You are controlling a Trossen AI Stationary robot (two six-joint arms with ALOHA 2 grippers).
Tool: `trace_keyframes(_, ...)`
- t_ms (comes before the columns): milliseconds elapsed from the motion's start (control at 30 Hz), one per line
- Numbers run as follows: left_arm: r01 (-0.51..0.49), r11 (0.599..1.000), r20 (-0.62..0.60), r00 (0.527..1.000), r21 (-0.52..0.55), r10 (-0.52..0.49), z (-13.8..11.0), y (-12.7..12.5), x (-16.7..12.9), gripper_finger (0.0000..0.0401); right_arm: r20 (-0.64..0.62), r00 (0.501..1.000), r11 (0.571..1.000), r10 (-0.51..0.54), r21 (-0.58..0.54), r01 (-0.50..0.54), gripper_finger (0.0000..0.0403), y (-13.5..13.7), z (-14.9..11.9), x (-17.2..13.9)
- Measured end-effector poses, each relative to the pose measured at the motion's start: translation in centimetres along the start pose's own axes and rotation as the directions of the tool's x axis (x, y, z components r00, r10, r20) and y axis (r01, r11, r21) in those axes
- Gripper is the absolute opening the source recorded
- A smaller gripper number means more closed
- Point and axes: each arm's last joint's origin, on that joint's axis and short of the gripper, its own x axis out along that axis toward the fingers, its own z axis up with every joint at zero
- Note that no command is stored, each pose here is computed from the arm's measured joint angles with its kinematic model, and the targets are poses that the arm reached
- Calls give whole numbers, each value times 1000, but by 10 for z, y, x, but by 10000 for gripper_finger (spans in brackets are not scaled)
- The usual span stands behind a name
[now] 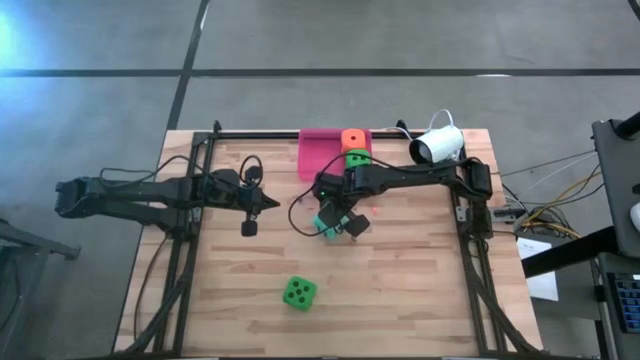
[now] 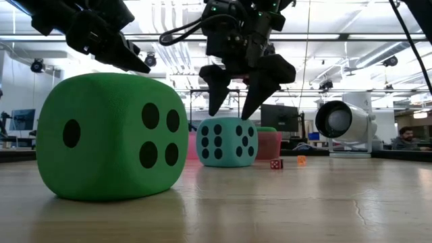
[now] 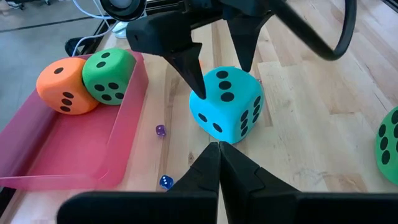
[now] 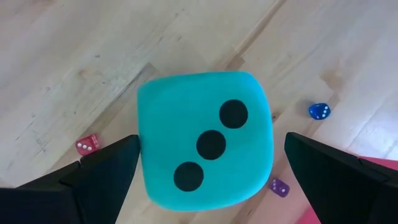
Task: Pick & Place Dice
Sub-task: Put the large blue dice into the the pink bin
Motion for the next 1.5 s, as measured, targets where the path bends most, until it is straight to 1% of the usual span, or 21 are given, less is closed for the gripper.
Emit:
trace_keyframes(333,0,1000,2,1000,0,0,0,0,0,8,-3,1000,1000,3,-14,-3,396,0,0,-1)
trace_keyframes(567,-1,1000,3,1000,0,1,0,0,0,8,-18,1000,999,-21,-38,20,396,0,2,-1)
trace_keyframes(700,-1,1000,3,1000,0,1,0,0,0,8,-20,999,999,-27,-32,26,396,0,2,-2)
trace_keyframes(967,-1,1000,4,1000,0,1,0,0,0,8,-51,999,999,-19,-47,16,396,-1,3,10)
trace_keyframes(1300,-1,1000,4,1000,0,1,0,0,0,8,-39,999,998,-31,-47,30,396,-5,9,-1)
trace_keyframes(1500,-1,1000,5,1000,0,1,0,0,0,8,-40,999,999,-30,-43,28,396,-5,9,-1)
